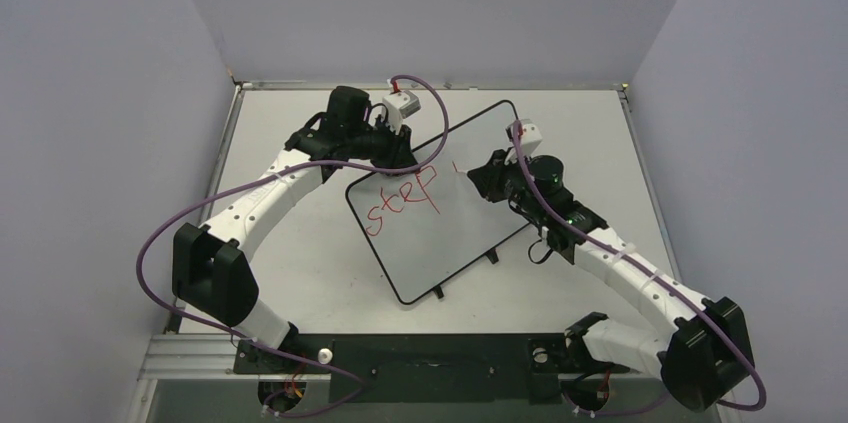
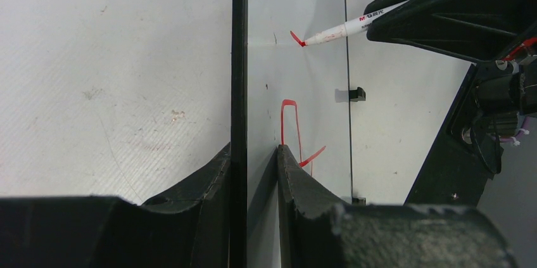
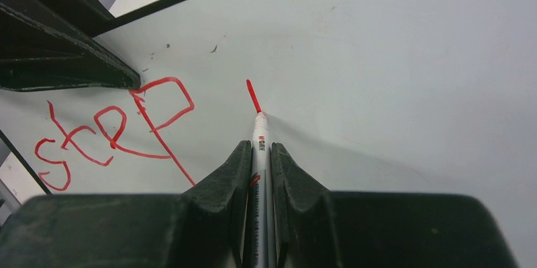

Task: Write a sentence on the whiteboard

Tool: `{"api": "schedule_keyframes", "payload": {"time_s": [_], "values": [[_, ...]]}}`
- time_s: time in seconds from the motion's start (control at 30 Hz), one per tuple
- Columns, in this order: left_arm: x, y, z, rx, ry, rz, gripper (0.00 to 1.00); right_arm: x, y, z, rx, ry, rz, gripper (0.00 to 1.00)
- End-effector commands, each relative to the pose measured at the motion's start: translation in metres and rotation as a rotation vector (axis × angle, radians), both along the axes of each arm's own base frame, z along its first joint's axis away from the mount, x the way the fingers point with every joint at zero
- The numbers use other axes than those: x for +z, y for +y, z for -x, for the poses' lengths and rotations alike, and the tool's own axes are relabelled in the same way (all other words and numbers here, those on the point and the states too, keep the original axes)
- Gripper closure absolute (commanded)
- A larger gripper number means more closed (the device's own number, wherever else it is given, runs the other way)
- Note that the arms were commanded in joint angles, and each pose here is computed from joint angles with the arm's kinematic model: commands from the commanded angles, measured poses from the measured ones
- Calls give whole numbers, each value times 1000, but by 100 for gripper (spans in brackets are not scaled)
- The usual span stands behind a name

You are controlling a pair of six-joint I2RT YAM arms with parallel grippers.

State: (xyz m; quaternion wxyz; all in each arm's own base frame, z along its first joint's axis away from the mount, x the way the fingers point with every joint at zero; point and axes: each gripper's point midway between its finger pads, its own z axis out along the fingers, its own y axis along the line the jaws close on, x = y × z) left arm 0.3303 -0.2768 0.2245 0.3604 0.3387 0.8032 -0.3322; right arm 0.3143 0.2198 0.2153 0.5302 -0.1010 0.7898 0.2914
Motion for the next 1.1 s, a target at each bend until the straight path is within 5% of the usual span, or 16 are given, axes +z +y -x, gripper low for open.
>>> {"api": "schedule_keyframes", "payload": {"time_s": [0.0, 0.53, 1.07], "values": [[37, 5, -26, 21, -239, -1, 100, -9, -11, 6, -27, 17, 32, 100], [37, 4, -26, 20, -237, -1, 100, 67, 9, 7, 31, -95, -17, 100], [36, 4, -24, 18, -238, -6, 100, 70, 32, -25, 30, -97, -35, 100]]}}
